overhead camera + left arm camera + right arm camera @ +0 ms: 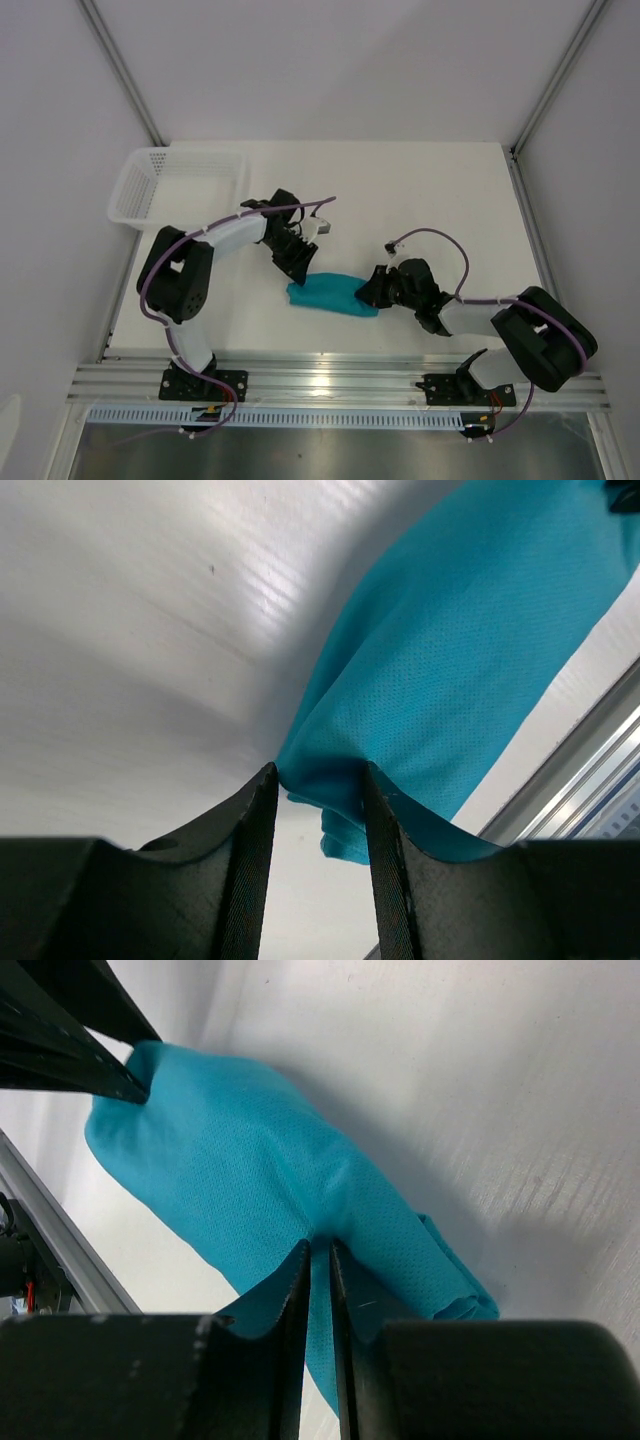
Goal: Roll the t-shirts
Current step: Roll the tshirt
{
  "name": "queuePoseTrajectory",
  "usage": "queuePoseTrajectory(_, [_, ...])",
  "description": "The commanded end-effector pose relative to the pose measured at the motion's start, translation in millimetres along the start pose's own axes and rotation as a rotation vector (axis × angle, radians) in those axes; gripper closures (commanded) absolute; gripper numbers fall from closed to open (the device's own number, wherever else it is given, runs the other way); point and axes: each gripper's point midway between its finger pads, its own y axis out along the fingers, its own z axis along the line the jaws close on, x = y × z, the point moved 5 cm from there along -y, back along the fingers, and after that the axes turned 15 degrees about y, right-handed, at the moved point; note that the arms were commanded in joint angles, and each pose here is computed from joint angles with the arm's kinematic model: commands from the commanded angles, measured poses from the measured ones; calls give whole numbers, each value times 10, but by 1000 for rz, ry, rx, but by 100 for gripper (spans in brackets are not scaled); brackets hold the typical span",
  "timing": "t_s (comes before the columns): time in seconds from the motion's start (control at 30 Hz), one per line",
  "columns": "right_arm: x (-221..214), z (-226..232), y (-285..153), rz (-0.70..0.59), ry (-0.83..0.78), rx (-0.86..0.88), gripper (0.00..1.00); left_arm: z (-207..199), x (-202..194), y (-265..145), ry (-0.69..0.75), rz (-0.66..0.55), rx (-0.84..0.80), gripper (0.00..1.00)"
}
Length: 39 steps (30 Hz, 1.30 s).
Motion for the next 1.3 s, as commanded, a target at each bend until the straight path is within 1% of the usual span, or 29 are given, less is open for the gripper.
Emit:
queuePoseTrajectory(0.0, [-17,-141,-31,-3,4,-87,83,-3,-97,-20,9,27,37,58])
queuePoseTrajectory(0.23, [40,-63,-20,-6,-7,-84,83,167,-18,-111,60,35,140,58])
queuePoseTrajectory(0.37, [15,-76,-34,15,-24,-92,81,96,-59,-68,56,32,83,59])
queuePoseTrajectory(0.43, [37,-27,-36,32,-67,-87,80,63,-79,-47,41,39,56,57])
queuePoseTrajectory(0.53, [105,63,-34,35,-109,-84,78,59,-18,-105,38,13,68,57])
queuePoseTrajectory(0.63, [108,69,-12,50,-107,-84,78,86,115,-267,51,-24,109,56])
queuePoseTrajectory(0.67, [83,64,-6,62,-91,-83,78,118,226,-368,67,-49,137,56])
queuePoseTrajectory(0.83, [39,41,22,73,-44,-86,78,153,392,-687,109,-74,232,55])
queuePoseTrajectory(0.9, [48,53,20,72,-39,-87,78,122,476,-792,129,-104,250,55])
queuePoseTrajectory(0.97, [74,86,19,66,-36,-82,78,-9,536,-789,183,-128,219,55])
queuePoseTrajectory(1.0, [76,91,6,68,-33,-84,78,-123,575,-724,222,-128,195,55])
queuePoseTrajectory(1.03, [96,103,3,65,-27,-82,77,-213,489,-603,239,-102,160,55])
queuePoseTrajectory(1.1, [93,104,-2,77,-23,-82,77,-342,550,-503,332,-119,151,54])
queuePoseTrajectory(1.13, [73,107,-3,93,-26,-79,76,-499,465,-321,380,-87,109,54])
queuePoseTrajectory(1.2, [56,73,-6,114,-18,-93,76,-647,534,-152,472,-96,85,52])
queuePoseTrajectory(1.23, [37,64,-12,128,-16,-90,76,-667,562,-106,485,-100,77,52])
queuePoseTrajectory(1.27, [40,53,-18,129,-13,-92,76,-694,672,-107,481,-129,63,52])
